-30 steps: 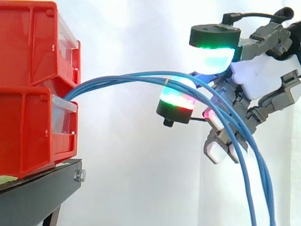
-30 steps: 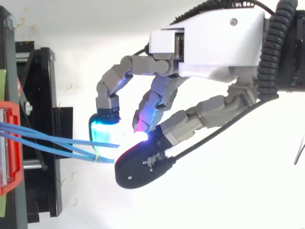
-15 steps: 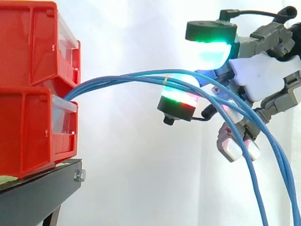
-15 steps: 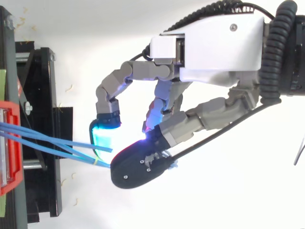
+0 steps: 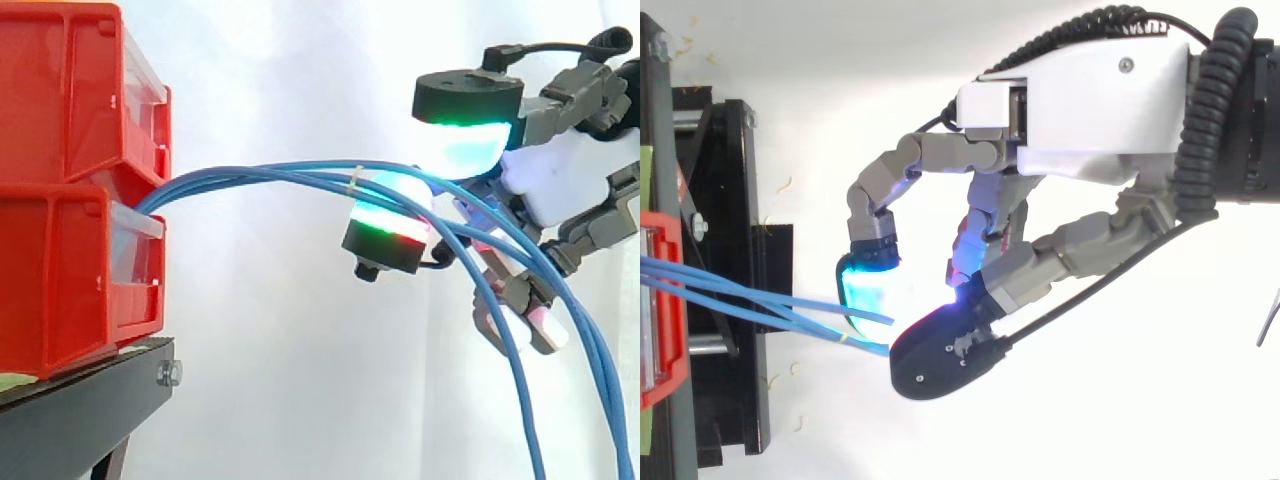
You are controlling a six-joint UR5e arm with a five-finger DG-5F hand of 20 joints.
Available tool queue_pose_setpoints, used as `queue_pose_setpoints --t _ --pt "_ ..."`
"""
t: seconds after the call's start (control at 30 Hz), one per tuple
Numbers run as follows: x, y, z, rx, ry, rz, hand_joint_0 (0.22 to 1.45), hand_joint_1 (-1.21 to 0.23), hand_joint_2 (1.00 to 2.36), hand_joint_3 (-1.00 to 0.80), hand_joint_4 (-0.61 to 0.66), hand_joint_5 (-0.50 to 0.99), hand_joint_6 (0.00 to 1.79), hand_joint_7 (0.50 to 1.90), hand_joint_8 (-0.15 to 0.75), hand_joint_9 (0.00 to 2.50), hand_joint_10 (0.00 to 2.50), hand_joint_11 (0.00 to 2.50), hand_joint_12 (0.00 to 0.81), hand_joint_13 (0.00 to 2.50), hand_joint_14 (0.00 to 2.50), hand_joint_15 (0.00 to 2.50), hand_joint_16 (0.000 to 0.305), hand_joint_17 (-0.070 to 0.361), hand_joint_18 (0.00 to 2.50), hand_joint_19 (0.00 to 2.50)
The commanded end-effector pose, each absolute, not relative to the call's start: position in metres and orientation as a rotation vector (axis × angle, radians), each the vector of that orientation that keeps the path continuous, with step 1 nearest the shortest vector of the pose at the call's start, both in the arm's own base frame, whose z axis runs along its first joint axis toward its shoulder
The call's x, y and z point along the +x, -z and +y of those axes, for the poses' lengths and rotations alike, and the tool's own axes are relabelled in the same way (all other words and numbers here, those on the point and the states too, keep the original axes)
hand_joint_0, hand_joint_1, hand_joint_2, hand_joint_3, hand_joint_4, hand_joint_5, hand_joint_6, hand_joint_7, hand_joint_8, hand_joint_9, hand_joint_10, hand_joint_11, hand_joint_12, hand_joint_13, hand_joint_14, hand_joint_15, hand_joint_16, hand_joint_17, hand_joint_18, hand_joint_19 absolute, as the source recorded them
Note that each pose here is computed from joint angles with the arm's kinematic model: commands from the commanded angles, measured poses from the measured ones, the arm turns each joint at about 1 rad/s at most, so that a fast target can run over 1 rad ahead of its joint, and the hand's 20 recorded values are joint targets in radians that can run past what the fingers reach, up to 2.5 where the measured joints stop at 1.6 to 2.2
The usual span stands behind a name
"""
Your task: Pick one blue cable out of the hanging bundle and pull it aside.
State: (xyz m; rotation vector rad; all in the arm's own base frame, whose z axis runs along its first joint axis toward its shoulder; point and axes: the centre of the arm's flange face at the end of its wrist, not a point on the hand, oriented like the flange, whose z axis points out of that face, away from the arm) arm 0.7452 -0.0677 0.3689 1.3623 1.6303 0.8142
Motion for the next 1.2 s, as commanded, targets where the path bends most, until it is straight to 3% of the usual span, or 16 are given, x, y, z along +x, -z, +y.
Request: queue_pose_setpoints --t 0.0,0.27,0.53,0.67,0.77,0.93,1.17 --pt "0.7450 -0.3672 -0.0678 1.364 -0.812 1.633 0.57 -0.76 1.01 -0.37 -0.19 0.06 0.72 1.03 0.133 1.38 0.01 0.14 0.327 0.98 0.02 0.44 0.050 0.112 0.93 0.62" --pt "0.7449 -0.3665 -0.0678 1.364 -0.811 1.634 0.56 -0.69 1.01 -0.34 -0.18 0.07 0.70 1.08 0.132 1.40 0.00 0.11 0.337 1.00 0.02 0.43 0.054 0.121 0.96 0.60" --pt "0.7446 -0.3646 -0.0678 1.366 -0.809 1.636 0.46 -0.56 1.00 -0.50 -0.17 0.07 0.70 1.10 0.139 1.39 0.00 0.09 0.344 0.99 0.02 0.42 0.055 0.124 0.95 0.61" --pt "0.7445 -0.3639 -0.0678 1.367 -0.808 1.637 0.45 -0.57 1.00 -0.50 -0.19 0.07 0.71 1.06 0.124 1.38 0.00 0.10 0.329 0.98 0.02 0.43 0.052 0.116 0.94 0.63" --pt "0.7445 -0.3639 -0.0678 1.365 -0.807 1.638 0.54 -0.64 1.00 -0.50 -0.22 0.06 0.73 1.02 0.097 1.39 0.01 0.12 0.293 0.98 0.02 0.45 0.044 0.099 0.91 0.68" --pt "0.7446 -0.3646 -0.0678 1.365 -0.808 1.637 0.60 -0.76 1.01 -0.34 -0.24 0.08 0.68 1.14 0.124 1.45 0.01 0.11 0.303 1.04 0.02 0.44 0.048 0.108 1.02 0.63" --pt "0.7445 -0.3639 -0.0681 1.366 -0.805 1.636 0.61 -0.78 1.01 -0.28 -0.22 0.09 0.65 1.23 0.131 1.47 0.01 0.12 0.304 1.08 0.02 0.44 0.049 0.110 1.06 0.62"
